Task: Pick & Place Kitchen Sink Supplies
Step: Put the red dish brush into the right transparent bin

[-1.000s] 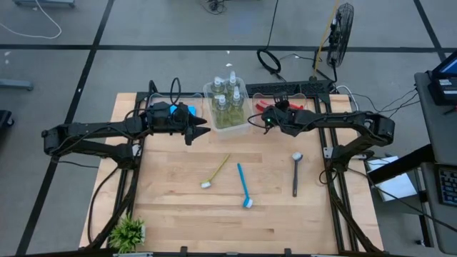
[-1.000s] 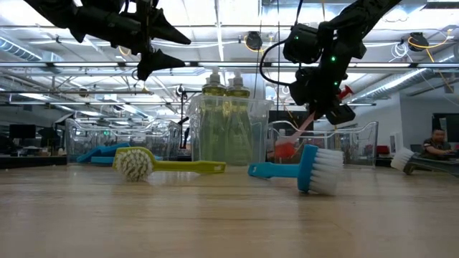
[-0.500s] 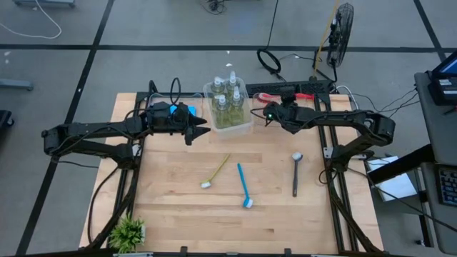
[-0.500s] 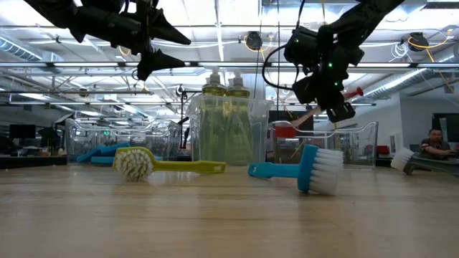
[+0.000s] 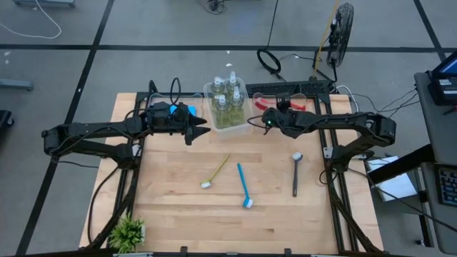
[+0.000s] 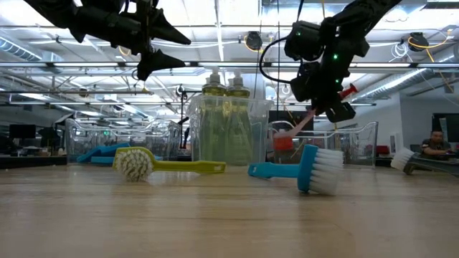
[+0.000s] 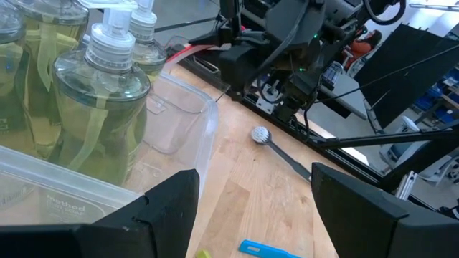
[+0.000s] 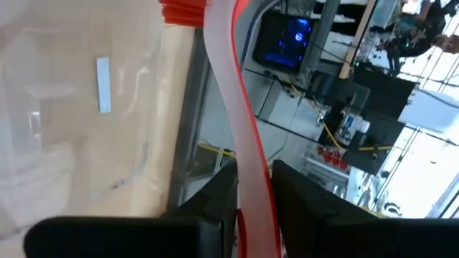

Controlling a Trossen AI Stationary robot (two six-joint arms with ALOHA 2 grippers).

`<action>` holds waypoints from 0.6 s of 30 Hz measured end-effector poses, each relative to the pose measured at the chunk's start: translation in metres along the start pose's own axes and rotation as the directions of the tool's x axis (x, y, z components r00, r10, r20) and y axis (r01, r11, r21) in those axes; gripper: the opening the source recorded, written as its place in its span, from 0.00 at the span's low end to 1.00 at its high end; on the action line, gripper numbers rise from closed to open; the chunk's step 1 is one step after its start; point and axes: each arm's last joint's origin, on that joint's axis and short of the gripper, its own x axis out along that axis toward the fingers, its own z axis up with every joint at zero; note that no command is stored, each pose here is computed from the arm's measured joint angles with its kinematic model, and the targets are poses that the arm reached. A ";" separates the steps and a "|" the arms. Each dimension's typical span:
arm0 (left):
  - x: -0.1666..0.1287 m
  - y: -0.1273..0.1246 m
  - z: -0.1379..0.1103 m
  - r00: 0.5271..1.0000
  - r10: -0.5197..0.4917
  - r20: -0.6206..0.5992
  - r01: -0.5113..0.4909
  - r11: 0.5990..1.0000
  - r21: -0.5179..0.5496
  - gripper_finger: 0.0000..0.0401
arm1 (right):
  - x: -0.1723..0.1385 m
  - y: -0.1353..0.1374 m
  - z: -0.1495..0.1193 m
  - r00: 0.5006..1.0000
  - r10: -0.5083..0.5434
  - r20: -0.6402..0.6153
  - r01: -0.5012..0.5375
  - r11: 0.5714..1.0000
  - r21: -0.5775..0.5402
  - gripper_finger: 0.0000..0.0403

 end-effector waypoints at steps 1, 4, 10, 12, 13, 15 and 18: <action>0.000 0.000 0.000 1.000 0.000 0.000 0.000 1.000 0.000 0.67 | 0.000 0.000 0.000 1.000 0.001 -0.001 -0.001 1.000 0.011 0.19; 0.000 0.000 0.000 1.000 0.000 0.000 0.000 1.000 0.000 0.67 | 0.000 -0.001 0.001 1.000 -0.005 0.003 0.004 0.992 0.128 0.19; 0.000 0.000 0.000 1.000 0.000 0.000 0.000 1.000 0.000 0.67 | 0.002 -0.002 0.000 1.000 -0.006 0.001 0.006 0.957 0.291 0.19; 0.000 0.000 0.000 1.000 0.000 0.000 0.000 1.000 0.000 0.67 | 0.002 -0.002 0.000 1.000 -0.006 0.000 0.006 0.959 0.284 0.19; 0.000 0.000 0.000 1.000 0.000 0.000 0.000 1.000 0.000 0.67 | 0.002 -0.002 0.000 1.000 -0.006 0.000 0.006 0.962 0.274 0.19; 0.000 0.000 0.000 1.000 0.000 0.000 0.000 1.000 0.000 0.67 | 0.002 -0.002 0.000 1.000 -0.006 0.000 0.006 0.970 0.241 0.19; 0.000 0.000 0.000 1.000 0.000 0.000 0.000 1.000 0.000 0.67 | 0.002 -0.002 0.000 1.000 -0.004 0.002 0.004 0.983 0.186 0.19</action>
